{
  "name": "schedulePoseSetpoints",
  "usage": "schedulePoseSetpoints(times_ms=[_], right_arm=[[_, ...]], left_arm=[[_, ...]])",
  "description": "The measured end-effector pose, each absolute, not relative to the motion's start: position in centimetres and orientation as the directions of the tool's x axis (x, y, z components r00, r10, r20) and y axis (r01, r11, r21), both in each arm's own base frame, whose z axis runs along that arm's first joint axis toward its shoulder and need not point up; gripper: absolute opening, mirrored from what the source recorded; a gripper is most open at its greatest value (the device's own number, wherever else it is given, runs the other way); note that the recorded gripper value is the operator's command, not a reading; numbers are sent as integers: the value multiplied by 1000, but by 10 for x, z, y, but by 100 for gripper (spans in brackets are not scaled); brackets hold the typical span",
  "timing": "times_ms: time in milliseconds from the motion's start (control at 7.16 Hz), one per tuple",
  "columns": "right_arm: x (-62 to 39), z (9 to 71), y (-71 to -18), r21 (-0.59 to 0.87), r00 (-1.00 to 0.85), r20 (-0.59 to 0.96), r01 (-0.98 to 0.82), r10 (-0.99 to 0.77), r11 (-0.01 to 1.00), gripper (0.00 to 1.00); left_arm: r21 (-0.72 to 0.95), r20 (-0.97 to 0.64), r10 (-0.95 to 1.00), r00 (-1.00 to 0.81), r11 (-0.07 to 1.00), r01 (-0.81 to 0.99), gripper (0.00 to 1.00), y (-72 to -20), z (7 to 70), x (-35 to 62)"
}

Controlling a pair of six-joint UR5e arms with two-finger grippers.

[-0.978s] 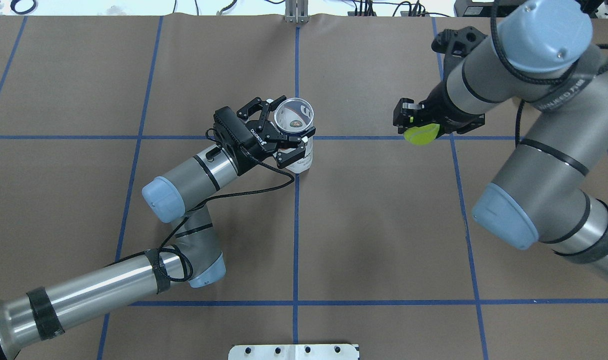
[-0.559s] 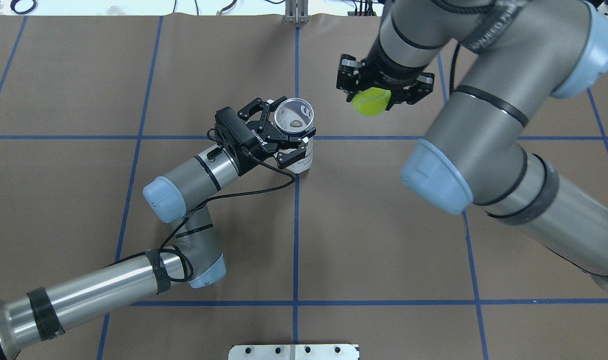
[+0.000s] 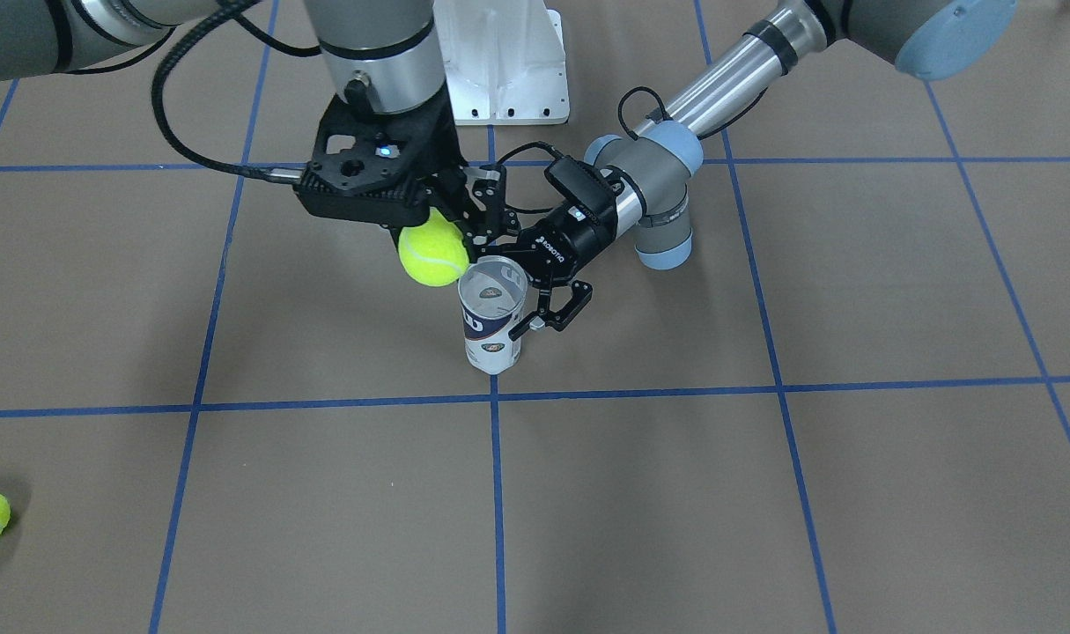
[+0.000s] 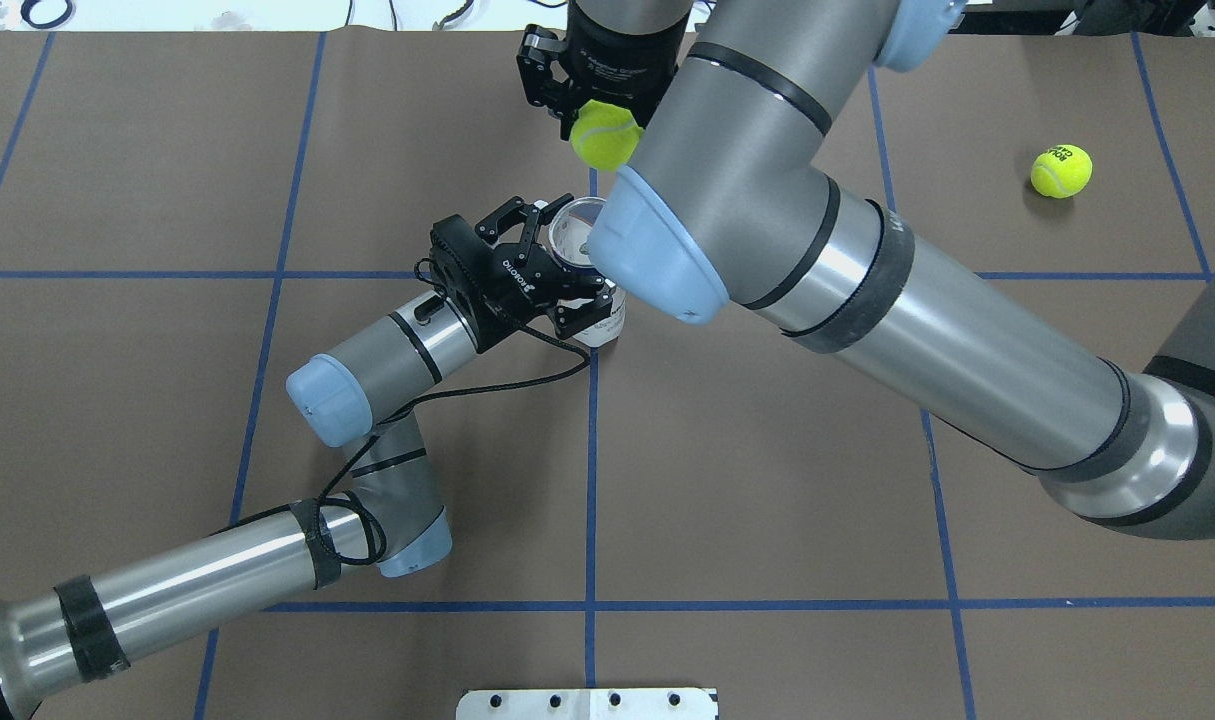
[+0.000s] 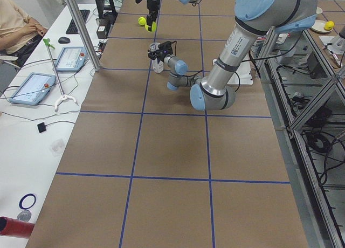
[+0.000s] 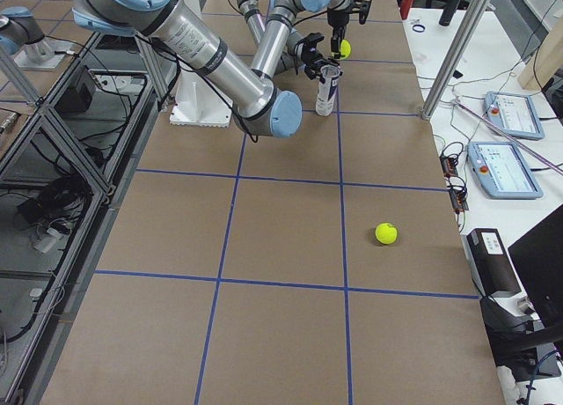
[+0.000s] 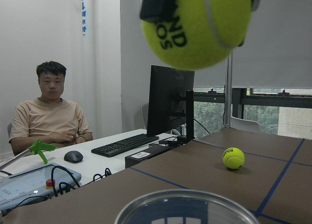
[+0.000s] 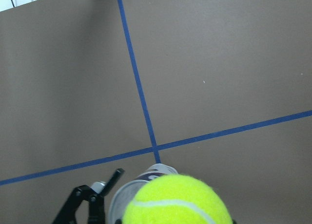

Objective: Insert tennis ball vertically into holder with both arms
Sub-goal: 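Carry the ball with the right gripper over the tube's open top, then lower the ball into the tube and open the right gripper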

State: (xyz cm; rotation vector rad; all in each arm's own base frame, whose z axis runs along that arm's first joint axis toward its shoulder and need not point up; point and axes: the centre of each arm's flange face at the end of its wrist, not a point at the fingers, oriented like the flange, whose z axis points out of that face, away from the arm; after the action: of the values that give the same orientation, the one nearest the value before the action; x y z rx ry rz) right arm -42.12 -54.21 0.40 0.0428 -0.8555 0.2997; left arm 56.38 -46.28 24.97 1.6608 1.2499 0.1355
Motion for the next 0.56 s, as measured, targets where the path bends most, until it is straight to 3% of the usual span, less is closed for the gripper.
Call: schedulePoseSetpoints(times_ms=[140,419,559], right_arm=[[-429,0,-539,-84,618,749,-269,239,959,57],[-436,-2,-533,-84,621,749,-258,232,962,98],[-437,-2,-532,-82,621,749,-258,231,963,99]], left_arm=[[753,-446,770,457,46,657,99,-463,249,564],[753,-446,770,457,46,657,99,-463,249,564],[753,-445,770,457,46,657,99,-463,249,564]])
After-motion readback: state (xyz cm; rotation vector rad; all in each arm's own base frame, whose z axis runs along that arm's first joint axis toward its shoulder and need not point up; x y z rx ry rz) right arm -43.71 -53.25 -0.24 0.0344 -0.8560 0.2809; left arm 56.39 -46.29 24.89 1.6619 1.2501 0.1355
